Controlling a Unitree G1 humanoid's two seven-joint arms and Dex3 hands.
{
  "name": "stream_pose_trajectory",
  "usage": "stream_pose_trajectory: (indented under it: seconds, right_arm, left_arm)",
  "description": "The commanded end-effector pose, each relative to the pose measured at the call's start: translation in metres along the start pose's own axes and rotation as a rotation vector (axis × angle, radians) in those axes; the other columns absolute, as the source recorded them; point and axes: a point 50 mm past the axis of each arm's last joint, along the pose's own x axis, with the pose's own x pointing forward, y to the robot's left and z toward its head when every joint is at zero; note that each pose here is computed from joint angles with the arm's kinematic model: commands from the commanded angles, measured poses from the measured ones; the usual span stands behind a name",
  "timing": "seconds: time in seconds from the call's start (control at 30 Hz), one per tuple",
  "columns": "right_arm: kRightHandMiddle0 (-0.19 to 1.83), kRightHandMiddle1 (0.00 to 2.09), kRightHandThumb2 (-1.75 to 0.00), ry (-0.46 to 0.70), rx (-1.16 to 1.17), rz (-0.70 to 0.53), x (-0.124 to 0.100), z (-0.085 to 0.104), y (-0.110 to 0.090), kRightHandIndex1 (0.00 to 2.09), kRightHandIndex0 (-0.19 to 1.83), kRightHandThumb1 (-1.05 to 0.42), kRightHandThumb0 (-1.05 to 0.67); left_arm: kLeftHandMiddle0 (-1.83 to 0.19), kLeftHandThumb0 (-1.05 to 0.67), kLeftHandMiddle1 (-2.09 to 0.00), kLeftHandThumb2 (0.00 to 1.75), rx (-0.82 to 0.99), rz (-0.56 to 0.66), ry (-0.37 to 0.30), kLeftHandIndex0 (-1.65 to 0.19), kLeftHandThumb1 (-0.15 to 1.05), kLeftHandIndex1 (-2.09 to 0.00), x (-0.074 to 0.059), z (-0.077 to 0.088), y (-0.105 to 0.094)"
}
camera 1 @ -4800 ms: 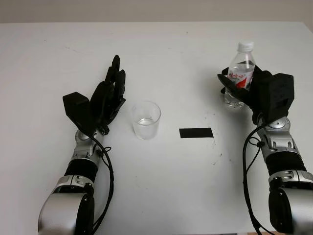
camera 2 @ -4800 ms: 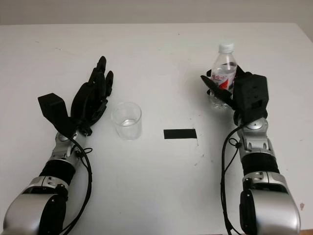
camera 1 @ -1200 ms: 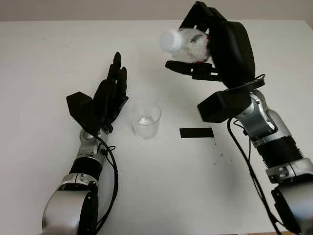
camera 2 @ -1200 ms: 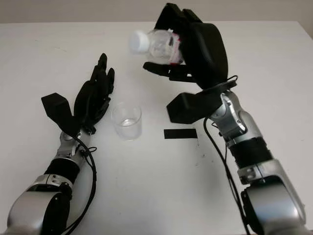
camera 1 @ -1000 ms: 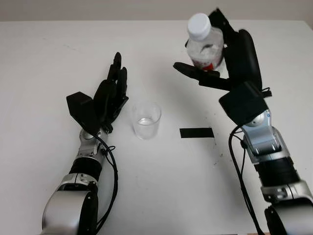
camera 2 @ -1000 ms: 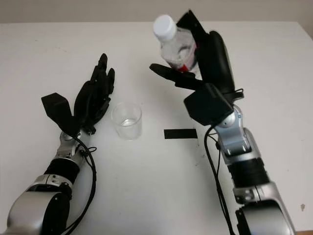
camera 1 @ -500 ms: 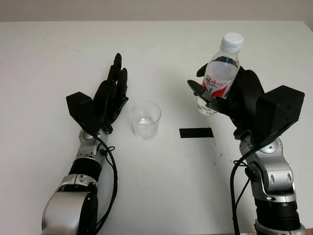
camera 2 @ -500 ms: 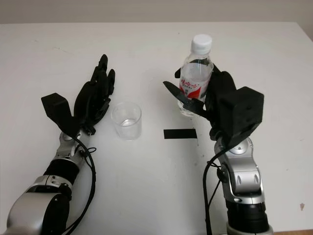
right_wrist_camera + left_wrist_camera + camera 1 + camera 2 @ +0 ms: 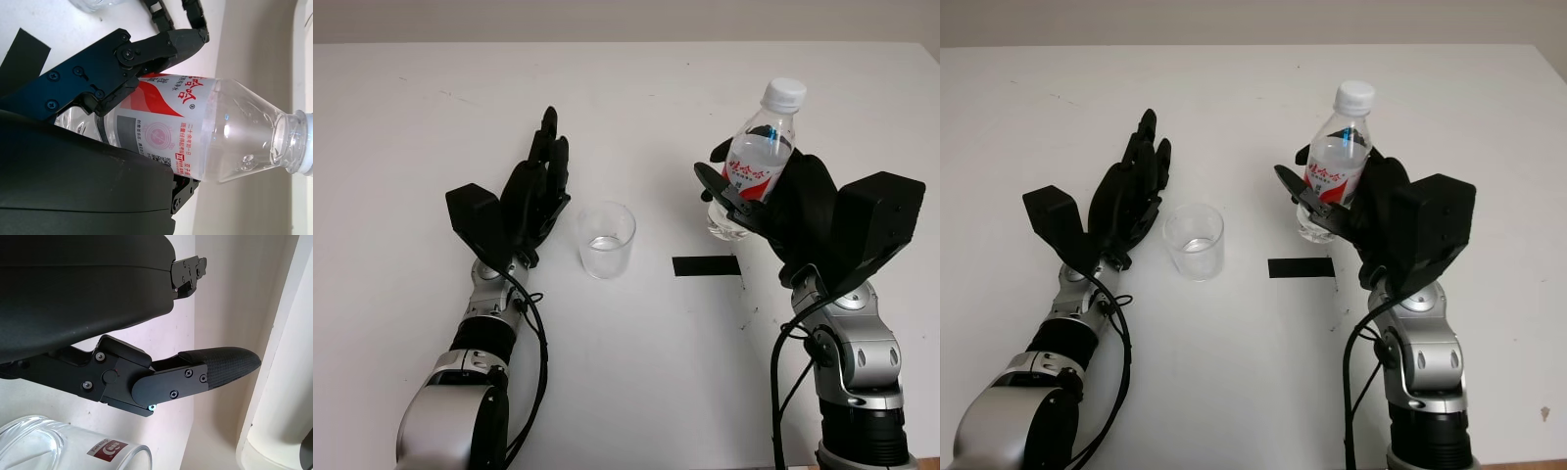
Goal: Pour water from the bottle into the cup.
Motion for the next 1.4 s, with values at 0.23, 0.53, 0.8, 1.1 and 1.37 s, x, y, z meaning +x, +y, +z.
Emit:
stream_pose_trajectory:
  seconds: [0.23, 0.53, 0.8, 1.1, 1.37]
  right_arm:
    - [1.09, 2.09, -0.41, -0.034, 0.003, 0.025, 0.000, -0.006, 0.003, 2.09, 1.41, -1.05, -0.41]
    - [1.04, 2.09, -0.40, -0.019, 0.011, 0.031, -0.005, -0.021, 0.010, 2.09, 1.37, -1.05, -0.45]
    - [1.09, 2.09, -0.42, 0.011, 0.046, 0.041, -0.010, -0.034, 0.015, 2.09, 1.47, -1.05, -0.45]
    - [1.24, 2.09, -0.45, 0.011, 0.044, 0.036, -0.012, -0.052, 0.019, 2.09, 1.54, -1.05, -0.45]
    - [1.19, 2.09, -0.46, -0.033, -0.044, 0.041, -0.012, -0.059, 0.019, 2.09, 1.45, -1.05, -0.46]
  left_arm:
    - [0.19, -0.87, 0.00, 0.65, 0.007, 0.006, 0.033, 0.19, 1.05, 0.00, -0.008, -0.008, 0.004]
    - [0.19, -0.87, 0.00, 0.64, -0.003, 0.007, 0.035, 0.19, 1.05, 0.00, -0.009, -0.008, 0.004]
    - [0.19, -0.87, 0.00, 0.62, -0.015, 0.016, 0.037, 0.19, 1.05, 0.00, -0.009, -0.009, 0.004]
    - [0.19, -0.88, 0.00, 0.62, -0.014, 0.029, 0.040, 0.19, 1.05, 0.00, -0.010, -0.009, 0.005]
    - [0.19, -0.89, 0.00, 0.61, -0.018, 0.029, 0.039, 0.19, 1.05, 0.00, -0.011, -0.009, 0.006]
